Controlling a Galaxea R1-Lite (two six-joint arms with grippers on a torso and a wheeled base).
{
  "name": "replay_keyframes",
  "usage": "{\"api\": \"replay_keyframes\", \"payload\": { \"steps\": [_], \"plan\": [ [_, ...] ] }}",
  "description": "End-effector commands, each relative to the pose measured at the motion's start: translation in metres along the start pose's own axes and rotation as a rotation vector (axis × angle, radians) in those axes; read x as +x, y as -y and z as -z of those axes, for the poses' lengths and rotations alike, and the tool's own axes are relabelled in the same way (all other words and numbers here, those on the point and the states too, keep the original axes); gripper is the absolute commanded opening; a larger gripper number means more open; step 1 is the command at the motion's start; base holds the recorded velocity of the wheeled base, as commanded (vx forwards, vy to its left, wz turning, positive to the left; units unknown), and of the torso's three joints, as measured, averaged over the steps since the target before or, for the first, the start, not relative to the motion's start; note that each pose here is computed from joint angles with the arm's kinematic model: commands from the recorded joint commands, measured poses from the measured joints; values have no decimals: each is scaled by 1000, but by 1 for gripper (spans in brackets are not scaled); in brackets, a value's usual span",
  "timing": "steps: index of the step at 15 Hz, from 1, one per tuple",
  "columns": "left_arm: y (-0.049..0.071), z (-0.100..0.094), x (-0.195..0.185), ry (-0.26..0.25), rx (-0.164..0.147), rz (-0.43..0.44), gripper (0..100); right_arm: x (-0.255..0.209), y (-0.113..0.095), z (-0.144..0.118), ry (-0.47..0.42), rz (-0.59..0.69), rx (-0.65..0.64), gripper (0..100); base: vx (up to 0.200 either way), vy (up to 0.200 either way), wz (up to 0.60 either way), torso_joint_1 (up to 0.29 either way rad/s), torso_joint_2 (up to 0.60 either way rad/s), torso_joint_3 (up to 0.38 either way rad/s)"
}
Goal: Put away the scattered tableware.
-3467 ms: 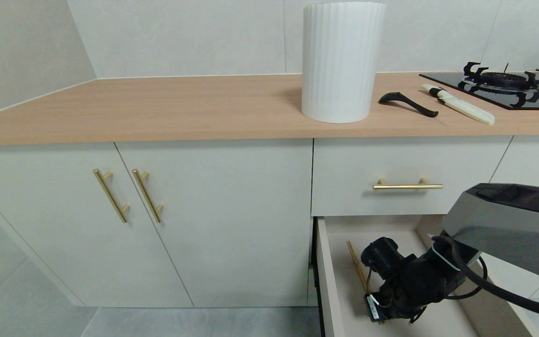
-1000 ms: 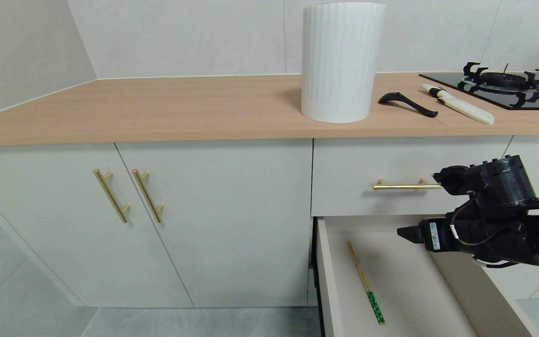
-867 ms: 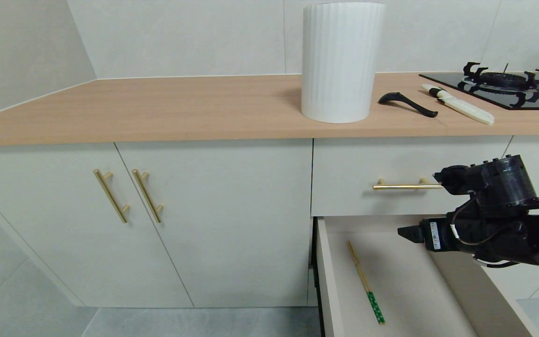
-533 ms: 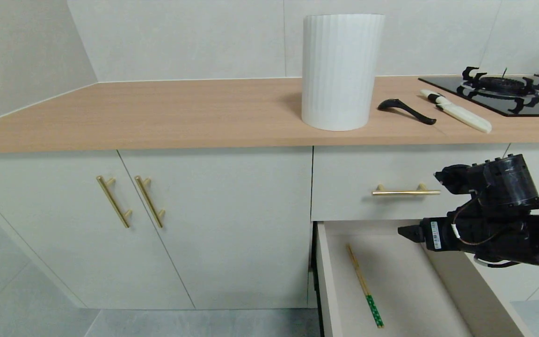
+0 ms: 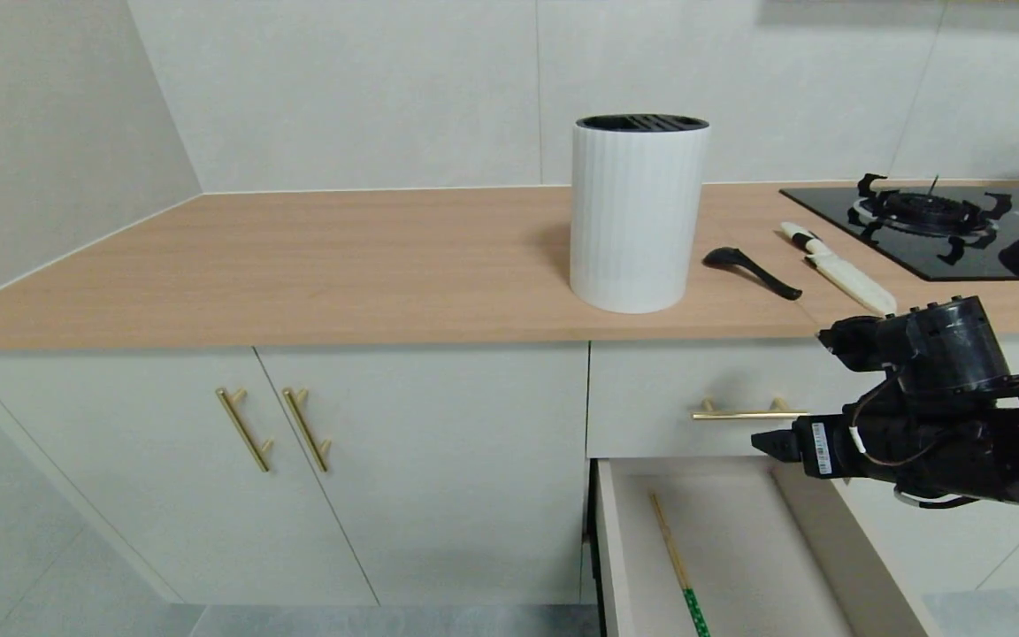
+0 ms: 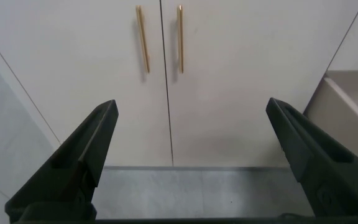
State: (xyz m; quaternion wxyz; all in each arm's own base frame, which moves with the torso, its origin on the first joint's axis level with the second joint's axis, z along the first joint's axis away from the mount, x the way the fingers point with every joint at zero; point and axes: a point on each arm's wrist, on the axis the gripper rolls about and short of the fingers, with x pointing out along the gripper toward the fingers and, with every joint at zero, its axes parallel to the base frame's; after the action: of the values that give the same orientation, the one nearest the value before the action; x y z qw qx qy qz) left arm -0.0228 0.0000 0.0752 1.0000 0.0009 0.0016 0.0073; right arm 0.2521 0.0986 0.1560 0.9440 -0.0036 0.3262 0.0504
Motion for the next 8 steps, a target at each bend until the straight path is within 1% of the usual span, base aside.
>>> {"api": "replay_keyframes", "payload": {
  "steps": [1,8],
  "plan": [
    [0,0,0,-1,0,-1,100,2,0,1,-6,2,-2,100,0,0,0,178,-471,-290],
    [0,0,0,-1,0,-1,100,7,-1,4,-24,6,-19,100,0,0,0,201,-481,-286]
  ]
}}
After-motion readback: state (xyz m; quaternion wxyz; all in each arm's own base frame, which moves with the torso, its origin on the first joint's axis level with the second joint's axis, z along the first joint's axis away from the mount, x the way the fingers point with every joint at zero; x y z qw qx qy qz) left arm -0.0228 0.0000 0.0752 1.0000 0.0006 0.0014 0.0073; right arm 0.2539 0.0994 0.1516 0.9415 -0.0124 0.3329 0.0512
